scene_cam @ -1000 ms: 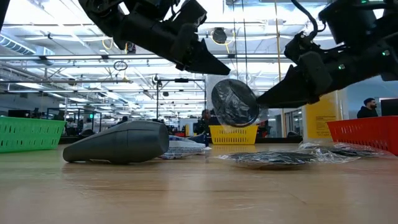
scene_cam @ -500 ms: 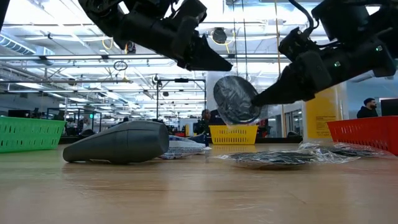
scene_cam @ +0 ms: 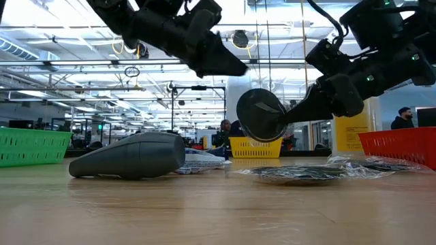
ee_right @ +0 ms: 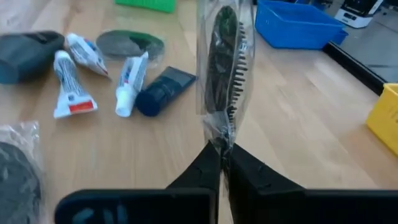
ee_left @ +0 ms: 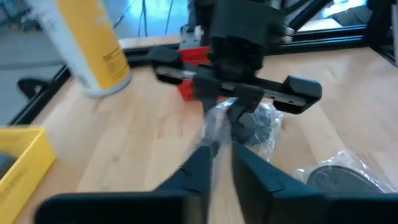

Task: Pick & Place Travel size toiletries
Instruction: Put the black hairbrush into the blue bin

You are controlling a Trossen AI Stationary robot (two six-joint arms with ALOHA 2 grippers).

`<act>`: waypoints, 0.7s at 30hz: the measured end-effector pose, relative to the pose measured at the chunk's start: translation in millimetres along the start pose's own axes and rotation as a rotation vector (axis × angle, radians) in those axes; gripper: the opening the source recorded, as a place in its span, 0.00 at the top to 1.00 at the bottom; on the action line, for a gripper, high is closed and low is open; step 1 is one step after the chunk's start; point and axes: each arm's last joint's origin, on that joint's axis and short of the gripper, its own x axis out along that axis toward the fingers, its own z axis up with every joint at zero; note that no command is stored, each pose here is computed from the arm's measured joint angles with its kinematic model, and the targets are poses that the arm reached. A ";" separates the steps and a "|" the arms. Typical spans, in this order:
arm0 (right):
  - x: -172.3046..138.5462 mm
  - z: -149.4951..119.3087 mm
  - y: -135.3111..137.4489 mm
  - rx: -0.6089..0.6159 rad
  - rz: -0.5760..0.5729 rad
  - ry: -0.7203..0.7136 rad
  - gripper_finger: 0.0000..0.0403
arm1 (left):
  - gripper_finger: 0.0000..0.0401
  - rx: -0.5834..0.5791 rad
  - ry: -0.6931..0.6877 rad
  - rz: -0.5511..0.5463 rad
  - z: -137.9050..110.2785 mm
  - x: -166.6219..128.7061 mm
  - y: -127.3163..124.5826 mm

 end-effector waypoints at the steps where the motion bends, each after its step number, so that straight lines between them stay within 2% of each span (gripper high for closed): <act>1: 0.0 0.0 0.0 -0.009 0.000 0.000 0.99 | 0.74 -0.012 0.006 0.005 2.9 -4.9 2.5; 4: 0.0 0.2 -0.2 -0.055 -0.011 -0.001 0.99 | 0.59 -0.076 0.051 0.022 8.0 -19.7 9.9; 7: 0.7 2.5 0.8 -0.133 -0.067 0.011 0.99 | 0.48 -0.189 0.114 0.047 7.0 -30.0 18.1; 10: 1.4 8.2 6.2 -0.250 -0.087 0.028 1.00 | 0.40 -0.310 0.177 0.065 -6.4 -33.5 25.6; 13: 1.3 15.7 13.0 -0.389 -0.110 0.039 1.00 | 0.36 -0.418 0.182 0.014 -21.5 -34.0 29.2; 16: -0.9 22.6 19.4 -0.544 -0.157 0.030 1.00 | 0.35 -0.553 0.097 -0.056 -30.4 -34.9 31.7; 21: -4.9 27.3 24.7 -0.858 -0.226 0.040 1.00 | 0.35 -0.717 0.013 -0.205 -33.2 -37.8 34.6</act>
